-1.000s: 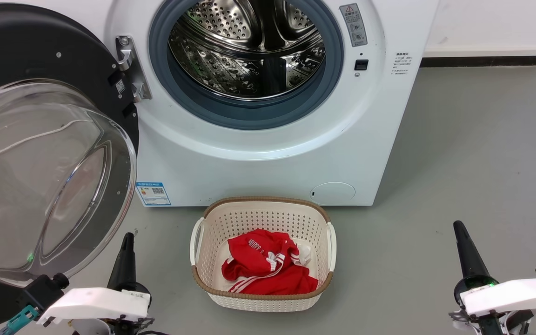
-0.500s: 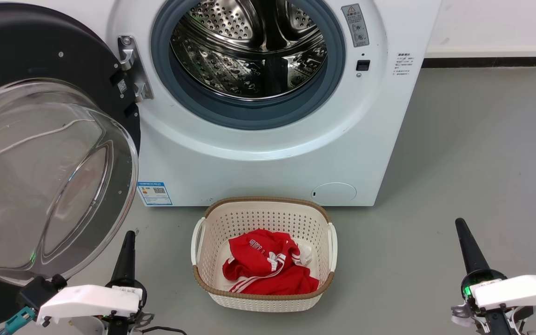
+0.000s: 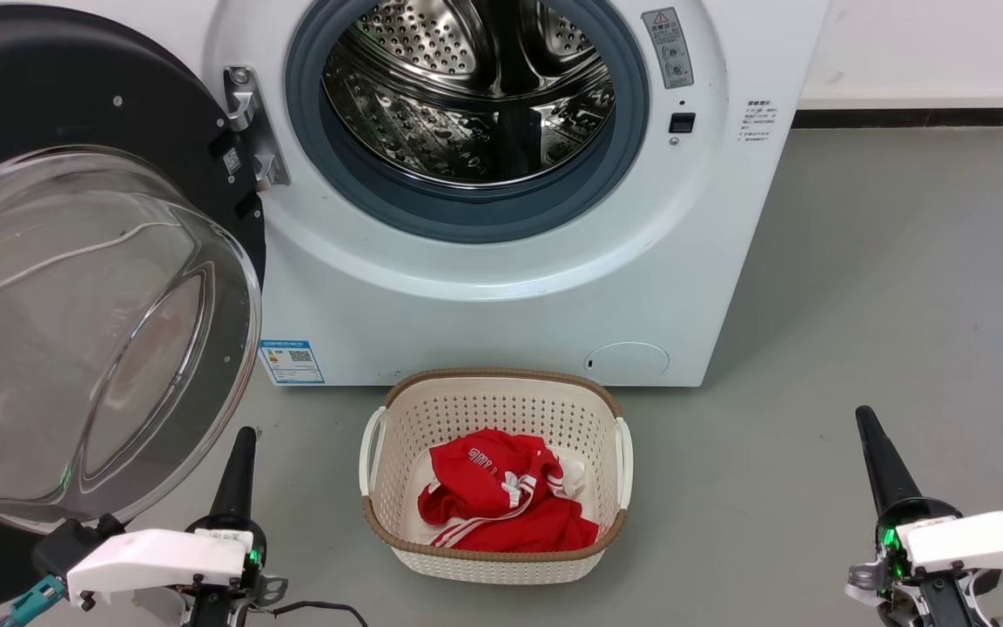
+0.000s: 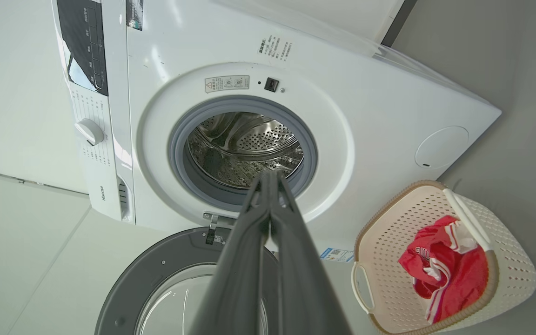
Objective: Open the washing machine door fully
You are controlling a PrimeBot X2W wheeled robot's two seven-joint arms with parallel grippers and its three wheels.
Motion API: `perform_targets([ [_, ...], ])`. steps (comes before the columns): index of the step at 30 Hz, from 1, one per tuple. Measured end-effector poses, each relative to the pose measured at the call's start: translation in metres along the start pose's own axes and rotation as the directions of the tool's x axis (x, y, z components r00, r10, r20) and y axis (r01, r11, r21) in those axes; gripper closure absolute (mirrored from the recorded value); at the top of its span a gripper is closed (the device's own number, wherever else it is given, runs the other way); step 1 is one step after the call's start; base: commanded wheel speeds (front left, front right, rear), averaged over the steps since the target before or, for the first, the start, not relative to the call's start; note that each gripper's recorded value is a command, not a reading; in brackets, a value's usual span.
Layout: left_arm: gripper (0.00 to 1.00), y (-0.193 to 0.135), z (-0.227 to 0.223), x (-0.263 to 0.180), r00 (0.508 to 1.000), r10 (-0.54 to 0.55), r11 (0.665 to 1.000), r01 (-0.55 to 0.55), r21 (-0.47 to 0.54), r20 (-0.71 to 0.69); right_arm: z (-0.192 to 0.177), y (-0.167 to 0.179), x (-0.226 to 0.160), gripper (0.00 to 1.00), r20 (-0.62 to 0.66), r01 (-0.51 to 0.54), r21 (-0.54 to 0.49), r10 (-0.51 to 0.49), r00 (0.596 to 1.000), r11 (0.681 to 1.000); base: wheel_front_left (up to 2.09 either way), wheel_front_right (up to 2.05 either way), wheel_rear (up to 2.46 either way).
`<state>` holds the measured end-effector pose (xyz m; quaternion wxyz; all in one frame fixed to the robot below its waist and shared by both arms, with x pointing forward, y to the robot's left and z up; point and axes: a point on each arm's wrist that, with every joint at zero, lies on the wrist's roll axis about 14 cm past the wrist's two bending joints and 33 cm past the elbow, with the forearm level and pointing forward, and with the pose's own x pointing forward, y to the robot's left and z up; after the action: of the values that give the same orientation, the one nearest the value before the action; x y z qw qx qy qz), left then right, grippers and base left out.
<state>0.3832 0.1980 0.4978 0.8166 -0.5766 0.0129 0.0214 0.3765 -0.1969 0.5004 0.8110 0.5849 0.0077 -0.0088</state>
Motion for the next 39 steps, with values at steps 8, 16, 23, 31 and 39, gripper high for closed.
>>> perform_targets([
  [8,1.00,0.000,0.000,0.000,1.000,-0.002,0.997,0.001,-0.075,-0.006,0.001,0.000,0.002,1.00,-0.001,0.000,0.069,0.000,1.000,0.998,0.00,0.00,0.00],
  [16,1.00,-0.002,0.001,0.002,1.000,-0.014,0.989,0.013,-0.144,-0.008,0.002,0.001,0.005,1.00,-0.001,-0.003,0.133,0.003,1.000,0.991,0.00,0.00,0.00],
  [23,1.00,-0.002,0.001,0.002,1.000,-0.019,0.980,0.017,-0.201,-0.011,0.003,0.002,0.007,1.00,-0.002,-0.006,0.187,0.006,1.000,0.982,0.00,0.00,0.00],
  [31,1.00,-0.003,0.002,0.003,1.000,-0.023,0.965,0.020,-0.261,-0.010,0.004,0.001,0.008,1.00,-0.001,-0.005,0.243,0.006,1.000,0.970,0.00,0.00,0.00],
  [39,1.00,-0.005,0.003,0.004,0.999,-0.038,0.948,0.033,-0.317,-0.010,0.004,0.003,0.010,1.00,-0.001,-0.012,0.296,0.013,1.000,0.955,0.00,0.00,0.00],
])
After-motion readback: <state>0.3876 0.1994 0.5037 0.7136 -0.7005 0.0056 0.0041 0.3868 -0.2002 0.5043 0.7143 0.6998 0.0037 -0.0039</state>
